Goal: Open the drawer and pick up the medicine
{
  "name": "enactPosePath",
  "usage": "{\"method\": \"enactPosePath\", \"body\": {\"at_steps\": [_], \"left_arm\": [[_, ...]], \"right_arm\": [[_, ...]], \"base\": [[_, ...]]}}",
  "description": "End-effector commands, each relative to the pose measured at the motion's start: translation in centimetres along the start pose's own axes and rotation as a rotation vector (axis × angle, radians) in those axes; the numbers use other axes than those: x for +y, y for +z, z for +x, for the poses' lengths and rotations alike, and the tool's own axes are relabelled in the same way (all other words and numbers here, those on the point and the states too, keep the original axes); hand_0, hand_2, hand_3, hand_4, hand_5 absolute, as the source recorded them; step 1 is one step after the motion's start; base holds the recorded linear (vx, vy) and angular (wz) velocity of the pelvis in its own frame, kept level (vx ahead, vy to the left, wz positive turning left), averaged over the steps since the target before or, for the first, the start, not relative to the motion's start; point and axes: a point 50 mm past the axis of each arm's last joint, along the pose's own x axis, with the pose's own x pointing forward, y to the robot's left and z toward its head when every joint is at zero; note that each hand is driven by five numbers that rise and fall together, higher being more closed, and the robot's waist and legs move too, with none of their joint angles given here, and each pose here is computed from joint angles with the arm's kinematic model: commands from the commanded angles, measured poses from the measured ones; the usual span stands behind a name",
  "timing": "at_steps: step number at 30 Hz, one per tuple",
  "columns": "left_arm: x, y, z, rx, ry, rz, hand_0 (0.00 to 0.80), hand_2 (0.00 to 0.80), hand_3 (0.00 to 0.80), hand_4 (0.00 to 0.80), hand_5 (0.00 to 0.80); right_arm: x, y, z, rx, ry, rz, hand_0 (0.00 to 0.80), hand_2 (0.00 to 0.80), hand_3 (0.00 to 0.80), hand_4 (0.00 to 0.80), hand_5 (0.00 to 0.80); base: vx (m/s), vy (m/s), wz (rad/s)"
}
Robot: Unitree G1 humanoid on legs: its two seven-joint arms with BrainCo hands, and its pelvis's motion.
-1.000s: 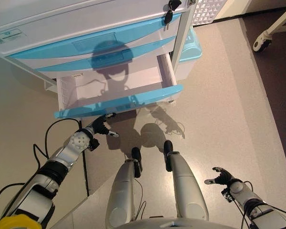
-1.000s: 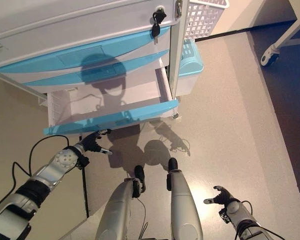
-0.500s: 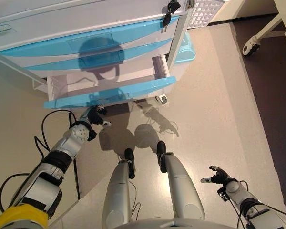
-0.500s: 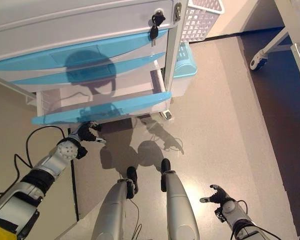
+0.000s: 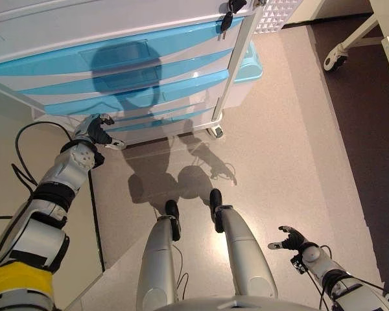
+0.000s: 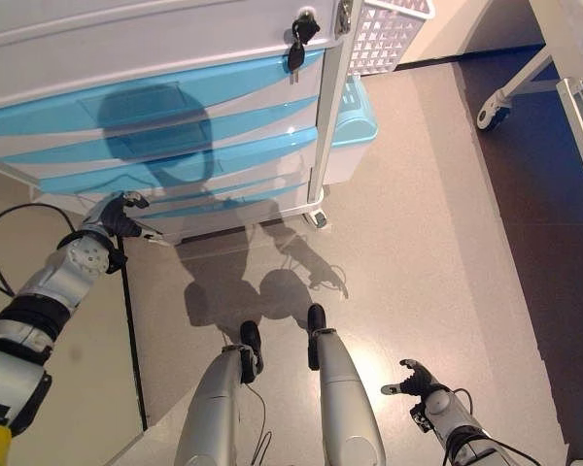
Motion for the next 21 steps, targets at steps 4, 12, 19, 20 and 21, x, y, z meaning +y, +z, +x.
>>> {"method": "enactPosePath", "body": {"at_steps": [4, 12, 19, 20, 21], "left_arm": [[4.6, 0.3, 0.7, 0.018, 0.214, -0.003, 0.000, 0.000, 0.000, 0.000, 0.000], [5.5, 1.2, 0.9, -0.013, 0.313, 0.025, 0.000, 0.000, 0.000, 0.000, 0.000], [3.2, -0.2, 0.3, 0.031, 0.254, -0.027, 0.000, 0.000, 0.000, 0.000, 0.000], [2.1, -0.8, 0.0, 0.049, 0.223, -0.055, 0.000, 0.000, 0.000, 0.000, 0.000], [0.8, -1.2, -0.4, 0.057, 0.190, -0.098, 0.000, 0.000, 0.000, 0.000, 0.000]], "right_arm": [[0.6, -3.0, -0.9, 0.067, 0.020, -0.013, 0.000, 0.000, 0.000, 0.000, 0.000], [1.7, -3.4, -1.1, 0.071, 0.044, -0.012, 0.000, 0.000, 0.000, 0.000, 0.000], [2.1, -3.6, -1.2, 0.077, 0.053, -0.024, 0.000, 0.000, 0.000, 0.000, 0.000], [2.2, -3.8, -1.2, 0.088, 0.052, -0.029, 0.000, 0.000, 0.000, 0.000, 0.000], [2.2, -3.8, -1.2, 0.093, 0.052, -0.031, 0.000, 0.000, 0.000, 0.000, 0.000]], "base": [[0.009, 0.020, -0.13], [0.002, 0.003, -0.01], [0.007, 0.000, 0.00], [0.060, -0.011, -0.03], [0.066, -0.016, -0.04]]}}
